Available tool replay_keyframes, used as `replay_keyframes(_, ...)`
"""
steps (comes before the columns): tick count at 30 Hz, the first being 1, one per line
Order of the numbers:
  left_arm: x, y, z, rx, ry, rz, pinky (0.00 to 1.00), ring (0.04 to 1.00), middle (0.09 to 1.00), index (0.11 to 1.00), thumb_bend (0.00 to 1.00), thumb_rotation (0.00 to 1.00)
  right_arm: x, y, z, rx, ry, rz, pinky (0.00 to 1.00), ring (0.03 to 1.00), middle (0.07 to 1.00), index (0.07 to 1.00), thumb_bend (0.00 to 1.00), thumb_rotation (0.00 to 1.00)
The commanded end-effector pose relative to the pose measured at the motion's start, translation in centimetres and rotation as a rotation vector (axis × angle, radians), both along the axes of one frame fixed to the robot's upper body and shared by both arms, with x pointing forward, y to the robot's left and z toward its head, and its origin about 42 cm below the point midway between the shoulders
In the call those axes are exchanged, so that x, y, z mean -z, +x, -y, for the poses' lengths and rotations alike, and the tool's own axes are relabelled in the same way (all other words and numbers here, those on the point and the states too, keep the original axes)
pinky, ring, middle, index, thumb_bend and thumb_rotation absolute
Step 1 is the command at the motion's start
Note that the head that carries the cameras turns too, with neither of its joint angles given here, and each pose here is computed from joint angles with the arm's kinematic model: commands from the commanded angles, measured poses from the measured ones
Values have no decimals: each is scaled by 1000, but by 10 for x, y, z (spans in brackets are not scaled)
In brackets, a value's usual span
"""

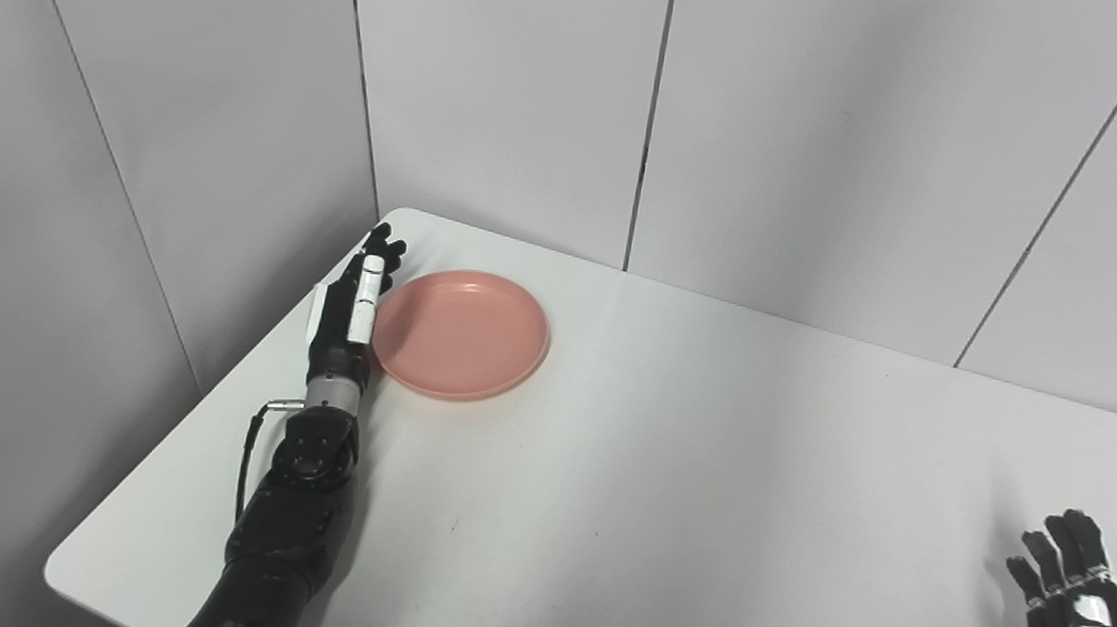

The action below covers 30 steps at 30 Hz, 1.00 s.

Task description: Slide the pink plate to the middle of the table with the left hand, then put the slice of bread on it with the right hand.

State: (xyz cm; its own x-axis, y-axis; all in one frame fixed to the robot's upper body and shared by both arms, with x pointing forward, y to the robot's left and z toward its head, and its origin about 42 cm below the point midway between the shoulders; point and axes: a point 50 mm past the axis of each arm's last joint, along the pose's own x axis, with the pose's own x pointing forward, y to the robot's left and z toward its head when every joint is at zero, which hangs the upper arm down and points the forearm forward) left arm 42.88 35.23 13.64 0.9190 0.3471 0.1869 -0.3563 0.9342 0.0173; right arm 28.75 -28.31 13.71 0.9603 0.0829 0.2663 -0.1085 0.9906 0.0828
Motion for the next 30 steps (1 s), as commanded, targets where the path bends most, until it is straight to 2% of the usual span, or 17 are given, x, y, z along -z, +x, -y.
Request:
replay_keyframes(1, -20, 12, 2, 14, 29, 55, 985, 920, 876, 889, 744, 1000, -2, -3, 6, -2, -6, 5, 957, 963, 969, 954, 686, 801)
replay_keyframes(9, -23, 12, 7, 69, -59, 83, 940, 904, 881, 888, 769, 1000, -2, -2, 5, -8, -2, 8, 961, 966, 973, 957, 668, 807)
replay_keyframes(14, -24, 13, 14, 143, -110, 92, 915, 900, 885, 892, 775, 1000, -1, -2, 5, -6, -10, 4, 959, 965, 972, 956, 660, 814)
replay_keyframes(17, -24, 15, 19, 166, -117, 84, 869, 883, 881, 889, 768, 1000, -1, -2, 5, -5, -10, 5, 964, 969, 975, 956, 661, 816)
replay_keyframes(21, -23, 17, 28, 224, -141, 67, 865, 881, 883, 885, 774, 1000, -1, -2, 5, -1, 3, 6, 974, 969, 973, 952, 665, 803)
replay_keyframes(30, -23, 21, 49, 351, -194, 62, 754, 827, 868, 887, 783, 1000, -1, 0, 5, 4, -4, 9, 992, 981, 983, 964, 663, 820)
